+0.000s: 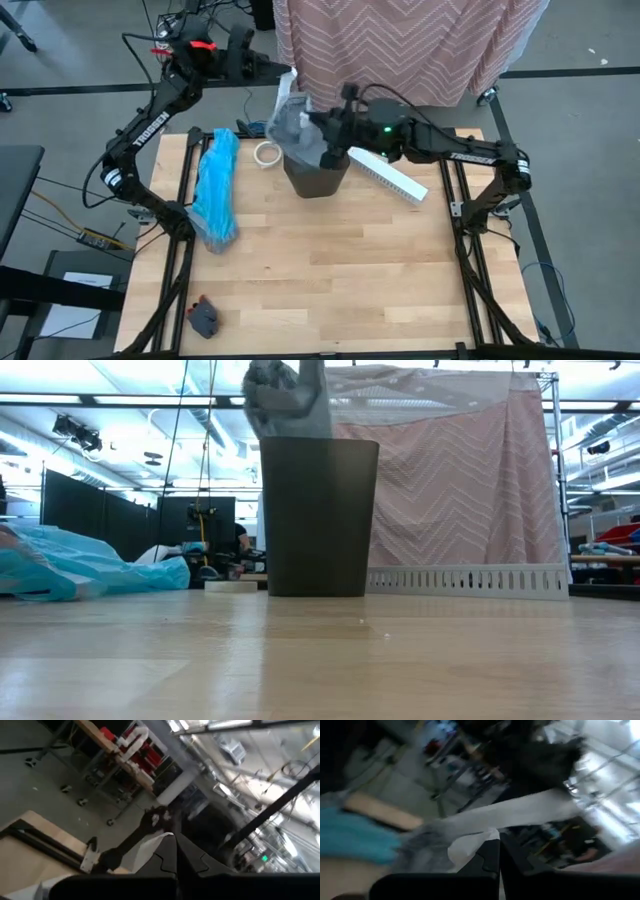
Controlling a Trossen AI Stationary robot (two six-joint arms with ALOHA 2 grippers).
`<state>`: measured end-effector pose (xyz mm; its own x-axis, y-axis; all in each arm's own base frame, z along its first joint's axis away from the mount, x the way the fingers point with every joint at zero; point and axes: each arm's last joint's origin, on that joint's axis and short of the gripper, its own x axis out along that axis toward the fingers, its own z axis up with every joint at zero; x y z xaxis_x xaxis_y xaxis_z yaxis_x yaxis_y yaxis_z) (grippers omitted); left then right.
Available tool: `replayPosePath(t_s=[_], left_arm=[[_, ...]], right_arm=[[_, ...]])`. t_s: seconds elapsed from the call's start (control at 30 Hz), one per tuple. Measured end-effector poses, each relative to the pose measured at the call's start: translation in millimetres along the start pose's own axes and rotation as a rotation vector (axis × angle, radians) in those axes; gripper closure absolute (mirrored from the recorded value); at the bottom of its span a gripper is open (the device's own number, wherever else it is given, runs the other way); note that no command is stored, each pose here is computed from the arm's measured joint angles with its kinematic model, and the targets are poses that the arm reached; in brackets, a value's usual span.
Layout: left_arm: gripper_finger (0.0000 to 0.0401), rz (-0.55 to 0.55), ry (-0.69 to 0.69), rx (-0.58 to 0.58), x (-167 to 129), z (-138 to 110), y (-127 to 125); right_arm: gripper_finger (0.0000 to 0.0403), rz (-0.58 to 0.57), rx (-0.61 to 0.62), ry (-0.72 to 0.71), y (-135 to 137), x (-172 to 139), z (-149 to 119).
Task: Place trash/remove bag and relplace
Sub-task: Remove the trash bag from the trash bin
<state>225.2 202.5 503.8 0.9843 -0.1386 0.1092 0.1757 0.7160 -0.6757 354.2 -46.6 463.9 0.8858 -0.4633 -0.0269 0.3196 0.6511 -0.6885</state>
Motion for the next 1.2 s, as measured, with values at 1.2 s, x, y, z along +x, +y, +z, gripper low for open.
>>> replayPosePath(t_s=[1.2], left_arm=[[0.0401,-0.057,0.114,0.226,60,-44,-11]], right_arm=[[0.0403,-0.164,0.013,-0.063,-30,-21,13]])
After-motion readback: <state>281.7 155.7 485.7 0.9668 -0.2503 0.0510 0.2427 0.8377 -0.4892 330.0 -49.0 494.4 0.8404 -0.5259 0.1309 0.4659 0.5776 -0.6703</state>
